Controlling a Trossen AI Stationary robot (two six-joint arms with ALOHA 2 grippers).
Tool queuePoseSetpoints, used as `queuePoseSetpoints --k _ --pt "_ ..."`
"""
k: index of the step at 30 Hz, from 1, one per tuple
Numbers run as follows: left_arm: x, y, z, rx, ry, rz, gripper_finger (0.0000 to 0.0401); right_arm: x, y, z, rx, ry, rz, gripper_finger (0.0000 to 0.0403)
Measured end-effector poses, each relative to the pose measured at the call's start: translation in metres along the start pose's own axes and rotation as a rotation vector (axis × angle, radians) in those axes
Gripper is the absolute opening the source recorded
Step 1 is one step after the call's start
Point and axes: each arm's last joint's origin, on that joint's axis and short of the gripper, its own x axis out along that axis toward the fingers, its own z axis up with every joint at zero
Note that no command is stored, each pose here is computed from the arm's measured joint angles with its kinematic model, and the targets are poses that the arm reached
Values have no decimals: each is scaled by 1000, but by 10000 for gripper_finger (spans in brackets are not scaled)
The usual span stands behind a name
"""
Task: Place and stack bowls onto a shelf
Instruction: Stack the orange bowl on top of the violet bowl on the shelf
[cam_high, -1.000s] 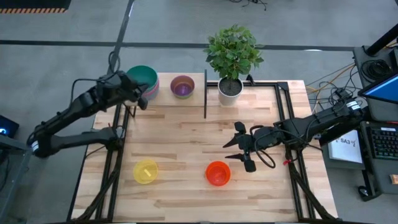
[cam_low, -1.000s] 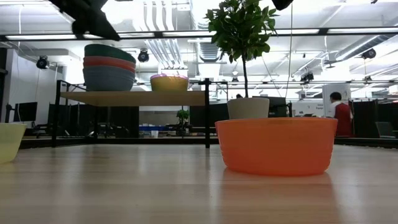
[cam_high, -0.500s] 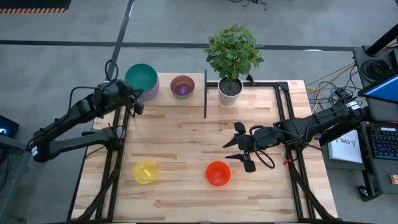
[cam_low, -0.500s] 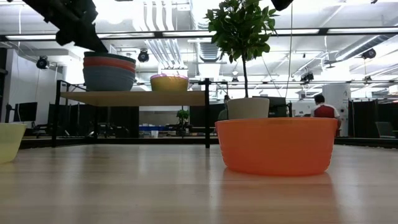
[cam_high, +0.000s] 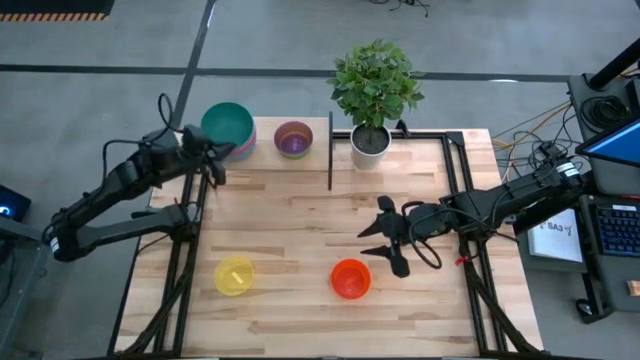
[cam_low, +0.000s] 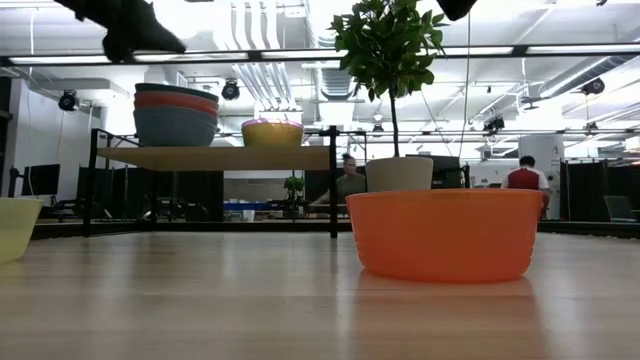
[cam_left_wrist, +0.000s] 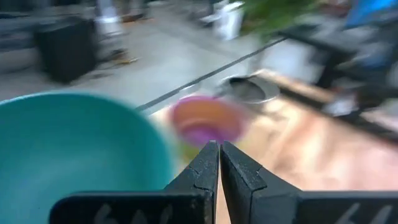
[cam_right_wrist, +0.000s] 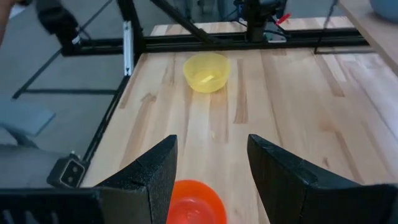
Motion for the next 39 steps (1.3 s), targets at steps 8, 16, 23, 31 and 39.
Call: queuePoseSetpoints --k 8,16,23,31,39 --pt "5 -19 -13 -55 -111 -291 0 15 -3 -6 83 47 -63 185" --pt "1 -41 -9 -55 -178 -483 0 29 -22 -22 208 200 -118 185" --pt "-14 -62 3 -31 -318 -682 0 42 -38 -30 276 285 -103 185" --pt "-18 -85 4 33 -382 -830 0 69 -52 -34 229 423 -114 184" --pt "-8 -100 0 66 -364 -856 0 117 -52 -46 43 627 26 184"
